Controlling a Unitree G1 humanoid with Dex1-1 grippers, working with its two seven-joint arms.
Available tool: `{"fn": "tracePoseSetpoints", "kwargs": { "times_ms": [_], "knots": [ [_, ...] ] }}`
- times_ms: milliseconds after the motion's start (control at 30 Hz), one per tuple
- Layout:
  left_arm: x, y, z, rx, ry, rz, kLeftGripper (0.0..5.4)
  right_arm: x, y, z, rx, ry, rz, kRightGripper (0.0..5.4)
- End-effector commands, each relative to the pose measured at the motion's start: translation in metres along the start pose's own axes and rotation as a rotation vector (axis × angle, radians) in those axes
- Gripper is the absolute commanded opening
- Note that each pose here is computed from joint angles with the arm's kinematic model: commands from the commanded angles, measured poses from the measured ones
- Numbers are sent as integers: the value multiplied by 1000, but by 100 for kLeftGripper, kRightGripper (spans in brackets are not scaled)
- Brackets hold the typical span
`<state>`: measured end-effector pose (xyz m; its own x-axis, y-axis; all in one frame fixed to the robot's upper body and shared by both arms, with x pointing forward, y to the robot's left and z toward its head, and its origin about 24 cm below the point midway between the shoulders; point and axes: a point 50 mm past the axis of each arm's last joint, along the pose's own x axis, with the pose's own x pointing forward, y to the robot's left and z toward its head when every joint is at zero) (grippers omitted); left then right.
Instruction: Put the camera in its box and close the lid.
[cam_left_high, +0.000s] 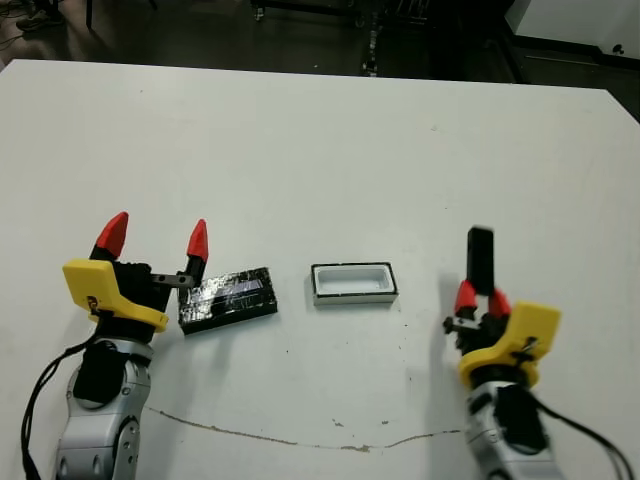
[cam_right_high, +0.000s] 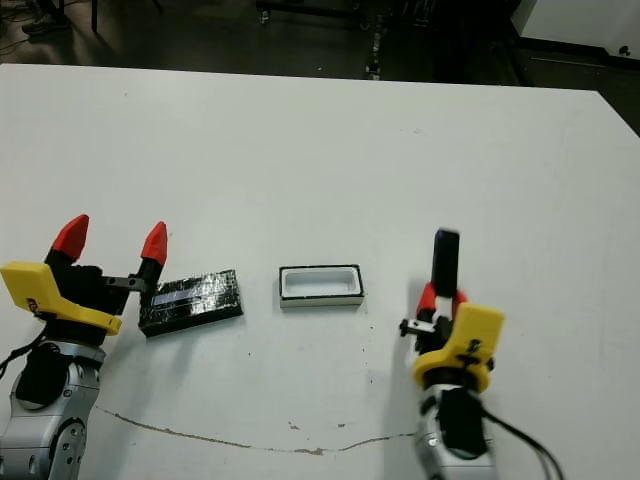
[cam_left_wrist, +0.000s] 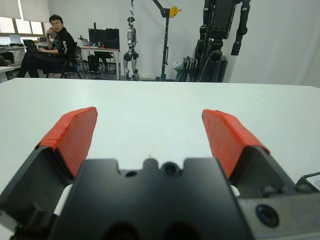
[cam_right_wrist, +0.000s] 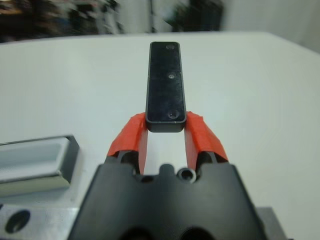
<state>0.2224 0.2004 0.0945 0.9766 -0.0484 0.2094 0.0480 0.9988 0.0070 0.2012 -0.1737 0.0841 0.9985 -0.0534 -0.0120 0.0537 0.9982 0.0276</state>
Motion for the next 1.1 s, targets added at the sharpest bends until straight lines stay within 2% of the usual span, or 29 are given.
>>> {"fn": "tracePoseSetpoints", "kwargs": {
  "times_ms": [33, 67, 200, 300, 467, 733, 900, 1100],
  "knots": [
    [-2, 0, -3, 4, 17, -2, 540, 10, -15, 24, -19, -62, 117, 164],
    [-2, 0, -3, 4, 17, -2, 540, 10, -15, 24, -19, -62, 117, 164],
    [-2, -1, -2, 3, 20, 0, 540, 31, -33, 59, -24, -73, 307, 164],
    [-2, -1, -3, -10, 16, -3, 540, 45, -40, 77, -43, -45, 406, 164],
    [-2, -2, -3, -6, 16, -5, 540, 67, -44, 95, -98, 77, 566, 164],
    [-1, -2, -2, -6, 13, -15, 540, 88, -41, 99, -154, 241, 806, 164],
    [-1, -2, -2, 0, 7, -11, 540, 96, -34, 97, -227, 294, 950, 164],
    [-1, -2, -2, -4, 8, -8, 540, 103, -28, 94, -269, 375, 1046, 164]
  ]
}}
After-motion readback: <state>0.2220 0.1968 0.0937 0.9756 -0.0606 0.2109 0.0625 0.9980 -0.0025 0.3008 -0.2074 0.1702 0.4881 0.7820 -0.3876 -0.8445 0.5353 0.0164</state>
